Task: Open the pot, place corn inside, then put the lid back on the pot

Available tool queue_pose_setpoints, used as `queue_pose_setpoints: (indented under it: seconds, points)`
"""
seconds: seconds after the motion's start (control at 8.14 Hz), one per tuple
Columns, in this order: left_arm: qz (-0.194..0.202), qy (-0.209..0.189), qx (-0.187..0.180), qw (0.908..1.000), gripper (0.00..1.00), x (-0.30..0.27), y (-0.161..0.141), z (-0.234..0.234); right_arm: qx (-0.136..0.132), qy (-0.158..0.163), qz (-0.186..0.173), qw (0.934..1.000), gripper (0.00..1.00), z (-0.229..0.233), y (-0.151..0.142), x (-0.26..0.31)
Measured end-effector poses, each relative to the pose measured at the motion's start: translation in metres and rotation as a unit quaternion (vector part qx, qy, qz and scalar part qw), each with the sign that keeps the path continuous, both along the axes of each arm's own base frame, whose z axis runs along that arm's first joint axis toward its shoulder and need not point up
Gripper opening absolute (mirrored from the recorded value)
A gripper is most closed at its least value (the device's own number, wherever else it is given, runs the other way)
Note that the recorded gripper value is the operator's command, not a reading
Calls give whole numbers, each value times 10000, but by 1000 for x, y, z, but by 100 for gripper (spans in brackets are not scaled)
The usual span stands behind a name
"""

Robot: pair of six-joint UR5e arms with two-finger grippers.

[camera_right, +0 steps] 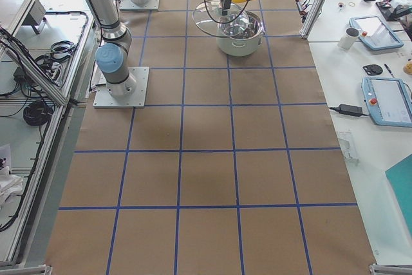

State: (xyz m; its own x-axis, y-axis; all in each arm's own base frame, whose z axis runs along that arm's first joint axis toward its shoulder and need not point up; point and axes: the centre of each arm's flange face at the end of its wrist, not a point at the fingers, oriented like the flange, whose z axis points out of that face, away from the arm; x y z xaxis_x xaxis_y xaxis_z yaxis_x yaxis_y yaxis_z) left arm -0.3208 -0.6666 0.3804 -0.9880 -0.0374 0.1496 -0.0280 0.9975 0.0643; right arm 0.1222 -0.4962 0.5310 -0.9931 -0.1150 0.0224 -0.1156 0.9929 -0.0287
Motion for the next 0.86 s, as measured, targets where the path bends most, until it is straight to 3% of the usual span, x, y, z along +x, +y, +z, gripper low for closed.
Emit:
queue_pose_setpoints:
  seconds: [0.25,0.61,0.74,0.86]
  points:
    - [-46,166,-235,9996,0,-54,-6,-28,11,5,5,10000,29,-1,0,0]
    - [-79,237,-366,9990,0,-71,-7,-39,11,7,9,10000,29,-1,0,0]
    - [-86,263,-454,9986,20,-72,-8,-40,13,7,9,10000,29,-1,1,0]
    - [-102,216,-471,9986,29,-72,-7,-47,15,5,7,10000,29,-1,1,0]
